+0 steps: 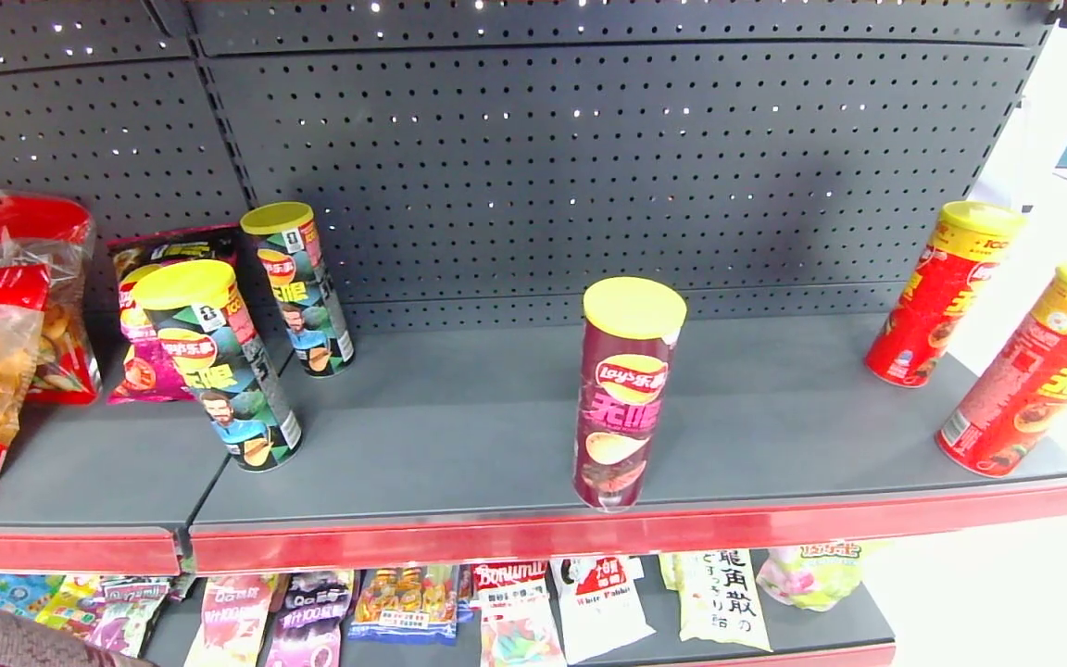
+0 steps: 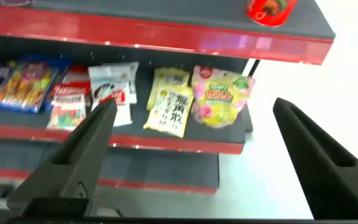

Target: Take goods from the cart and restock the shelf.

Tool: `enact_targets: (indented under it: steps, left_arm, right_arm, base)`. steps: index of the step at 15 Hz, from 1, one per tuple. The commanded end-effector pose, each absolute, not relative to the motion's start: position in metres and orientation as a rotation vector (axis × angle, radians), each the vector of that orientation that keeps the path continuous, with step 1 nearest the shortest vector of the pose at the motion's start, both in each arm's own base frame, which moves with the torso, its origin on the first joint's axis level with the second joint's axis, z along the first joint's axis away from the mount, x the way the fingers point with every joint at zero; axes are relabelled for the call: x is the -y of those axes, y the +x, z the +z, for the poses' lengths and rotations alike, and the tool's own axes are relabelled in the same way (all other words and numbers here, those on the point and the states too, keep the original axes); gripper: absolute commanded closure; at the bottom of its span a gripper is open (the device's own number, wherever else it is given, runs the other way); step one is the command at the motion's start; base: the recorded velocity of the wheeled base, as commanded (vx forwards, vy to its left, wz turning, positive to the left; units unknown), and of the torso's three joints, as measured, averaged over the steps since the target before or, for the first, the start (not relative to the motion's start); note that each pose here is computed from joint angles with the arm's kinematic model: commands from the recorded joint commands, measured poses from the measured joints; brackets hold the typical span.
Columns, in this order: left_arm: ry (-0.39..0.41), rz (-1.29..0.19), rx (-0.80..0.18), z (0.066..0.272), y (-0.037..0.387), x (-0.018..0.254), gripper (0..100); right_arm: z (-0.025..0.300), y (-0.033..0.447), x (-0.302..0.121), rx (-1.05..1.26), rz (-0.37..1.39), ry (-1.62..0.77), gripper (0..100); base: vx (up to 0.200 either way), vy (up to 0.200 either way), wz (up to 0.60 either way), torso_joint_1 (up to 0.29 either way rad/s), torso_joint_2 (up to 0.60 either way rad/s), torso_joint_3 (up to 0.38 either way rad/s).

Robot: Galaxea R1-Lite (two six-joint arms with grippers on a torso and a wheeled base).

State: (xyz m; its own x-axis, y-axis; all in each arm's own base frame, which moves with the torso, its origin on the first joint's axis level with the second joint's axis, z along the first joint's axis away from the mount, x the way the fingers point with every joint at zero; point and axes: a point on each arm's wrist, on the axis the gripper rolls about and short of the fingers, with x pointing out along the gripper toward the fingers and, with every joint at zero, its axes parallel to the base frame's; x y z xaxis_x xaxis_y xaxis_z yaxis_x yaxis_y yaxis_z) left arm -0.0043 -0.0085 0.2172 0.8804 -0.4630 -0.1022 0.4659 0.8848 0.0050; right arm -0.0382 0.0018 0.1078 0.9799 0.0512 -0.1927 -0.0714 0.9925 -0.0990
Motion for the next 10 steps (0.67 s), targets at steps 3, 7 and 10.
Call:
enact_targets:
  steps: [3,7,10]
  left_arm:
    - [0.027,-0.492,-0.115,0.217,0.000,0.009,100]
    - [0.026,-0.516,-0.110,0.216,-0.001,0.009,100]
    - [0.028,-0.517,-0.100,0.217,-0.002,0.009,100]
  right_arm:
    - [0.089,-0.036,-0.001,-0.106,0.057,-0.065,0]
    - [0.085,-0.029,-0.001,-0.034,0.055,-0.057,0]
    - [0.076,-0.023,-0.001,0.002,0.067,-0.048,0]
  base:
    - [0.000,0.000,0.00,0.000,0.00,0.000]
    - [0.000,0.000,0.00,0.000,0.00,0.000]
    - [0.000,0.000,0.00,0.000,0.00,0.000]
